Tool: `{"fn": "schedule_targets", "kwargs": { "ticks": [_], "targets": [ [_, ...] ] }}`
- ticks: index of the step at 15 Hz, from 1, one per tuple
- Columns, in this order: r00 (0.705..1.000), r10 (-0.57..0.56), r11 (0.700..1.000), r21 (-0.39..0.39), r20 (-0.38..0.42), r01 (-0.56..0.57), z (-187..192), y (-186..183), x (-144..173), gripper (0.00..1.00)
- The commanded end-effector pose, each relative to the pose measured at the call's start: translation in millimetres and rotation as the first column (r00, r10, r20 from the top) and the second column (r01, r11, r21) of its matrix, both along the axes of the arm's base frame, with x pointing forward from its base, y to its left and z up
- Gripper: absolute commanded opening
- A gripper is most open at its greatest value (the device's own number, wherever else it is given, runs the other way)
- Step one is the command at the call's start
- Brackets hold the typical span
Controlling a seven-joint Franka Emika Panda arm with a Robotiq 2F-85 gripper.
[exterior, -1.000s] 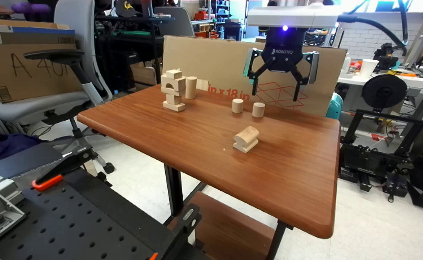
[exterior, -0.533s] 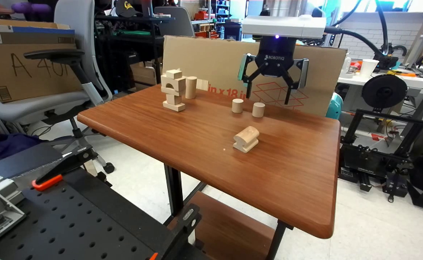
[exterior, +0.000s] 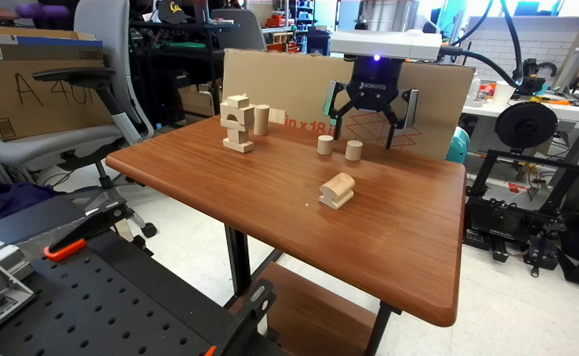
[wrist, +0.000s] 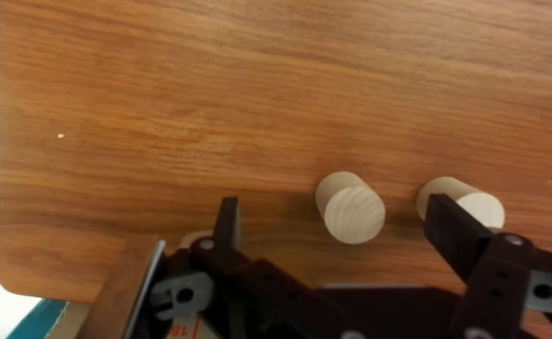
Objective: Move the right cylindrical block towards you
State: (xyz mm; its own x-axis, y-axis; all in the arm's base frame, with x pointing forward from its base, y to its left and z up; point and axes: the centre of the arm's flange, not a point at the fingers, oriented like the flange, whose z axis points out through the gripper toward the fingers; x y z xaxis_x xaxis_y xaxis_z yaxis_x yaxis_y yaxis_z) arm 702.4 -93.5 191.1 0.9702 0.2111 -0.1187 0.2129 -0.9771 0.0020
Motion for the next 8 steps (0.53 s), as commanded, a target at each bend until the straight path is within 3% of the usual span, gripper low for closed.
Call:
{"fn": "schedule_targets", "kwargs": {
  "ticks": [1,2,4,8],
  "targets": [
    [1.0,0.012,1.0,-0.009,-0.006,-0.012,0.5,1.2,13.0,1.0],
    [1.0,0.013,1.0,-0.011,-0.006,-0.013,0.0,1.7,13.5,0.75],
    [1.0,0.015,1.0,-0.013,-0.008,-0.016,-1.1,2.6,14.5,0.66],
    [1.0,0.016,1.0,-0.016,-0.012,-0.016,-3.1,2.6,15.0,0.34]
  ]
}}
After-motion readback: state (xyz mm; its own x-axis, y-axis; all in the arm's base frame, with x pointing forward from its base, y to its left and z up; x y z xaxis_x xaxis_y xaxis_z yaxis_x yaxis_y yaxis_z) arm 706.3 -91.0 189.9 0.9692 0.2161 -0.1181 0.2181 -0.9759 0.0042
